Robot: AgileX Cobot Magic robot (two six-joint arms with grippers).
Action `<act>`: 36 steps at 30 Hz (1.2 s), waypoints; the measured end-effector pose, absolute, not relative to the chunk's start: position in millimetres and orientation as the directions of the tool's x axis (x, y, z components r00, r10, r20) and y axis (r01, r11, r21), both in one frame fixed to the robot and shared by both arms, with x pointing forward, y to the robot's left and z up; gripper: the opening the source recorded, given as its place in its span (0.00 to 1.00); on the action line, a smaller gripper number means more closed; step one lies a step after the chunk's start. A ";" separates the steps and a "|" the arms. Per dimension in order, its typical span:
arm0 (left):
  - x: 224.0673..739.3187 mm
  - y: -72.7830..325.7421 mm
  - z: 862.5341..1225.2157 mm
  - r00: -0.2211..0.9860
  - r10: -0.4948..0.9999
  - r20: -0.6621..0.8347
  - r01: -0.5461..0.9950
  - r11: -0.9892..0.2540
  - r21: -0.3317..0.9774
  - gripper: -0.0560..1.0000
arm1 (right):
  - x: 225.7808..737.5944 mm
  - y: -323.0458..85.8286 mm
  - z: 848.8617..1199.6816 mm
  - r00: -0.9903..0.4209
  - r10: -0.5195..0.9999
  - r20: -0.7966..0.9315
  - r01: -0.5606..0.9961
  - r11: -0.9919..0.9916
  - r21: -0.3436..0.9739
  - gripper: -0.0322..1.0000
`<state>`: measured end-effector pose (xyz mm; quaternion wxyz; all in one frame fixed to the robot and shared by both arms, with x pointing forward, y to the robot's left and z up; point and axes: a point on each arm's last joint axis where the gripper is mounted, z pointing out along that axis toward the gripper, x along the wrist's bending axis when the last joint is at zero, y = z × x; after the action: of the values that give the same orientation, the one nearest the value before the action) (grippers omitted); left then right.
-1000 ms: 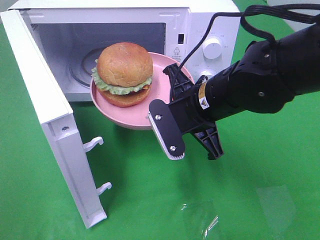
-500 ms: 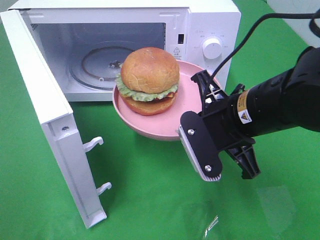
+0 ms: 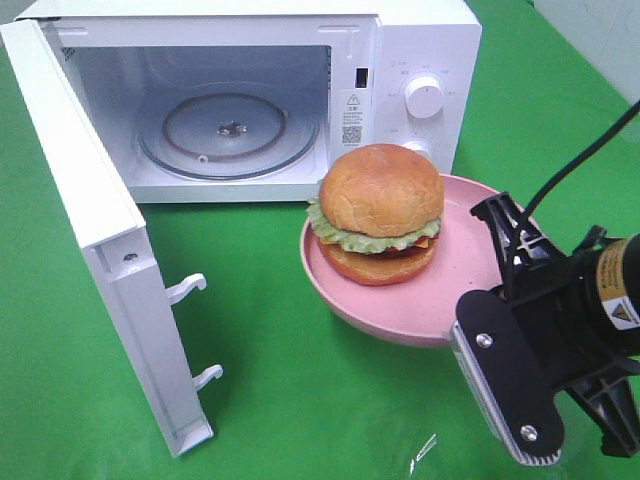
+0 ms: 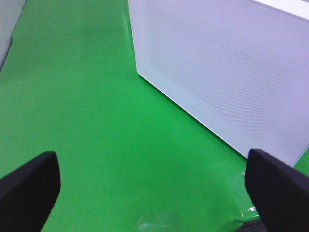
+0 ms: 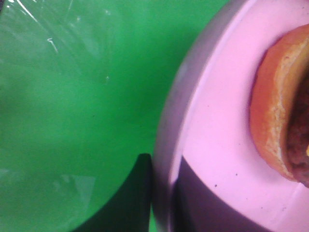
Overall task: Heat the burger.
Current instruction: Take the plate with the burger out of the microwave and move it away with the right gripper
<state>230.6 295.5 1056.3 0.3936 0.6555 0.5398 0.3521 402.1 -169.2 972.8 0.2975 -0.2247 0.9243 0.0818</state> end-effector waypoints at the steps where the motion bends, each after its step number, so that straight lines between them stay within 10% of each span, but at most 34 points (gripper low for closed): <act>1: 230.6 295.5 1056.3 0.169 0.985 0.037 0.431 -0.107 0.896 0.96 | 402.1 -169.2 972.8 -0.722 -0.367 -0.587 -0.464 0.886 0.018 0.10; 22: 230.6 295.5 1056.3 0.169 0.985 0.037 0.431 -0.107 0.896 0.96 | 374.6 -214.2 994.8 -0.833 -0.020 -0.553 -0.067 0.996 0.064 0.10; 36: 230.6 295.5 1056.3 0.169 0.985 0.037 0.431 -0.107 0.896 0.96 | 371.4 -232.6 992.8 -0.729 0.467 -0.501 0.453 0.877 0.159 0.10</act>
<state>230.6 295.5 1056.3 0.3936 0.6555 0.5398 0.3521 371.4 -232.6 992.8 0.2728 0.2475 0.9296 0.0130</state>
